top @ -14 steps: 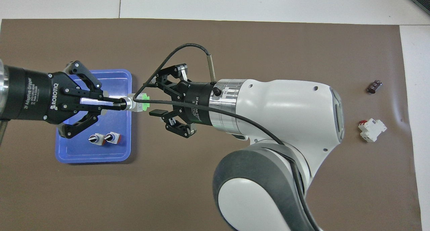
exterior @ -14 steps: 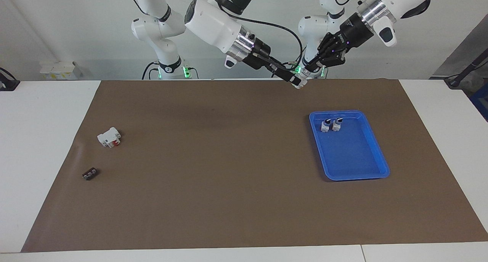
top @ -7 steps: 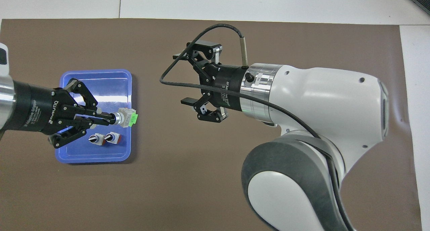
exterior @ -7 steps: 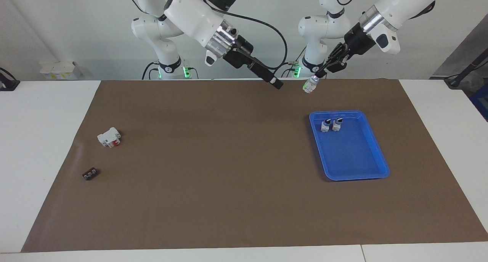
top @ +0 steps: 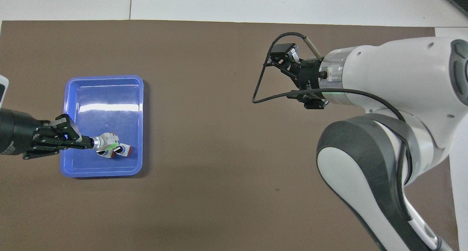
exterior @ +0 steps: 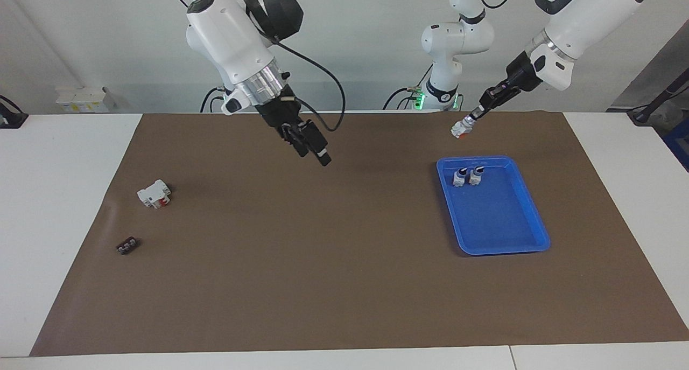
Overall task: Turn and place switch with both arms
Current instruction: 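Pull the switch away with the left gripper while the right gripper withdraws, then lower the switch into the blue tray beside the other switches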
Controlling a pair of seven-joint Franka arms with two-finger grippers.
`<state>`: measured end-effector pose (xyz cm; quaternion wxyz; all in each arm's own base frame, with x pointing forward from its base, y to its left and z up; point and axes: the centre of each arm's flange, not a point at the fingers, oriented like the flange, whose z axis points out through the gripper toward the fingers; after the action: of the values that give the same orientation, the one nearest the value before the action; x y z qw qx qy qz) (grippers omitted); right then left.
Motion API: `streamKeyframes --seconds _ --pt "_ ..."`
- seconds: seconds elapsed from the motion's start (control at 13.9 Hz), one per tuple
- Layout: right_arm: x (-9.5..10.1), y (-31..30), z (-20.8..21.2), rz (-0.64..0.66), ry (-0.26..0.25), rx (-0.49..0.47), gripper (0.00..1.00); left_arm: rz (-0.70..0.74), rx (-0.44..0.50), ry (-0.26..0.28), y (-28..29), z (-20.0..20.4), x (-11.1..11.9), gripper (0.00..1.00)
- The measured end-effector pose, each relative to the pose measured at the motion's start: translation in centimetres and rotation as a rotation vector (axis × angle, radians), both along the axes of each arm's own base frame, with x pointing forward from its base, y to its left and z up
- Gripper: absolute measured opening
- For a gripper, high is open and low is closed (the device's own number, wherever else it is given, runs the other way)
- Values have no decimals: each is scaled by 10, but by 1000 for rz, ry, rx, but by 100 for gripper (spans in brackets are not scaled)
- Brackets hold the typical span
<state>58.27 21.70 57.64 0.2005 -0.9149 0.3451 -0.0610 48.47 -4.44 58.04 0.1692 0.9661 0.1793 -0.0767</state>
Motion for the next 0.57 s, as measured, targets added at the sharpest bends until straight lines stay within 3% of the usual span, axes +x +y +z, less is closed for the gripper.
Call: streamKeyframes --seconds 0.22,0.57 --pt "-8 -40 0 148 18 -297 100 -134 88 -11 11 -39 15 10" --pt "-12 -153 19 320 66 -428 100 -271 208 27 19 -109 58 10"
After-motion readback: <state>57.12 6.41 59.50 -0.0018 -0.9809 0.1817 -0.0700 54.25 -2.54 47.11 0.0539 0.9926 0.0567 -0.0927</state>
